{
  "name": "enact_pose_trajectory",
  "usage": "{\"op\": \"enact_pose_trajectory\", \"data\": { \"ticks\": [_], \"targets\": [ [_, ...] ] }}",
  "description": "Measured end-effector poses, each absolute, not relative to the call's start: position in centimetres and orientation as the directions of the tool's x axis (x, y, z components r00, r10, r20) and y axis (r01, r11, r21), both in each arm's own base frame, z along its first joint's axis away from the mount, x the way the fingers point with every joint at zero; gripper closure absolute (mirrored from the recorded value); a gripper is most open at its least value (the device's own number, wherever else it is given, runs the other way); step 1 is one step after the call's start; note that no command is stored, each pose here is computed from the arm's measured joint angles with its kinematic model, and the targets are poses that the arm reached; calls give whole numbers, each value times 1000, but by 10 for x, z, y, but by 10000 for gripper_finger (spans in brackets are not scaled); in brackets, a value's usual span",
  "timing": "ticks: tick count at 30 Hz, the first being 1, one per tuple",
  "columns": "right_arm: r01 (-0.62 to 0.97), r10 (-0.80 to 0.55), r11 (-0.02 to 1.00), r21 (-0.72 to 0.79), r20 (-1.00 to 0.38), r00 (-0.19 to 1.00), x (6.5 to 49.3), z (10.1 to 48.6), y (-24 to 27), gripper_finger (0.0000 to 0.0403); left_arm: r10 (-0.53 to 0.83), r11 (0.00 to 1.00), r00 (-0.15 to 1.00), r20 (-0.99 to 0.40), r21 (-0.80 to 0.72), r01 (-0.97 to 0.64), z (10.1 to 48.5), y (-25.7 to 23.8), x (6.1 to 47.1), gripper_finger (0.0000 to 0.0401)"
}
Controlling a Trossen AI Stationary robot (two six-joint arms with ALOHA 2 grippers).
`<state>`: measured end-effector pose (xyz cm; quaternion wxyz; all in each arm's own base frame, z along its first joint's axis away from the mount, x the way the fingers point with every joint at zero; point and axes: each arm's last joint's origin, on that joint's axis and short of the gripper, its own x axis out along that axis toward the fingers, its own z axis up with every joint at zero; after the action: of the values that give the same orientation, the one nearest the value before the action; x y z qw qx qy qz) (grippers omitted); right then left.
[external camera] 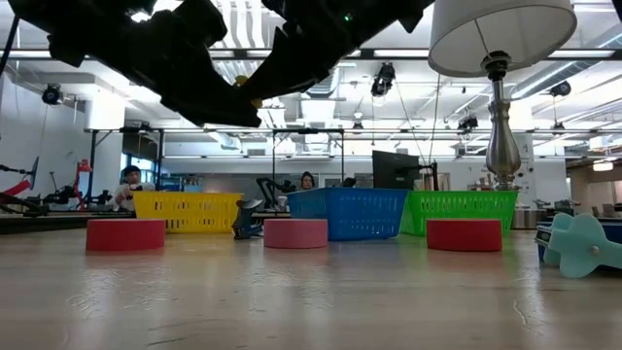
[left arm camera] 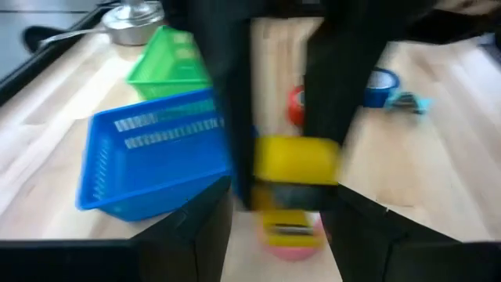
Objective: Pick and place Stapler, Stapler remover, tape
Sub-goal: Put the yellow stapler into the yellow basket
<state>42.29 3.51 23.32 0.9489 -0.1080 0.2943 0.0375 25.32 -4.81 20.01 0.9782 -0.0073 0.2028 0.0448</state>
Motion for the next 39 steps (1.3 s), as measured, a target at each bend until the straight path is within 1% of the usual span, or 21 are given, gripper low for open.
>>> {"op": "enact_pose_trajectory", "data": {
  "ticks": [11,13,17,22,27,32,39],
  "targets": [
    [-103,-11,980,-169,-569,823,423,232,34,327,78,997,914,-398,22,-75,200,-51,252,214],
    [-103,-11,981,-167,-569,822,423,232,34,322,78,997,914,-397,22,-75,200,-51,252,226],
    [-99,-8,983,-153,-581,814,422,231,34,315,79,997,914,-397,22,-76,200,-51,253,265],
    [-103,-2,985,-136,-613,790,420,228,34,326,79,997,914,-399,22,-77,200,-51,253,311],
    [-102,1,987,-127,-623,782,419,227,35,324,79,997,914,-398,21,-76,200,-51,253,334],
    [-103,0,986,-127,-628,778,419,227,34,313,78,997,915,-397,20,-77,200,-51,253,329],
    [-103,-2,987,-122,-655,756,417,223,34,333,78,997,917,-391,18,-78,201,-51,253,281]
  ]
}}
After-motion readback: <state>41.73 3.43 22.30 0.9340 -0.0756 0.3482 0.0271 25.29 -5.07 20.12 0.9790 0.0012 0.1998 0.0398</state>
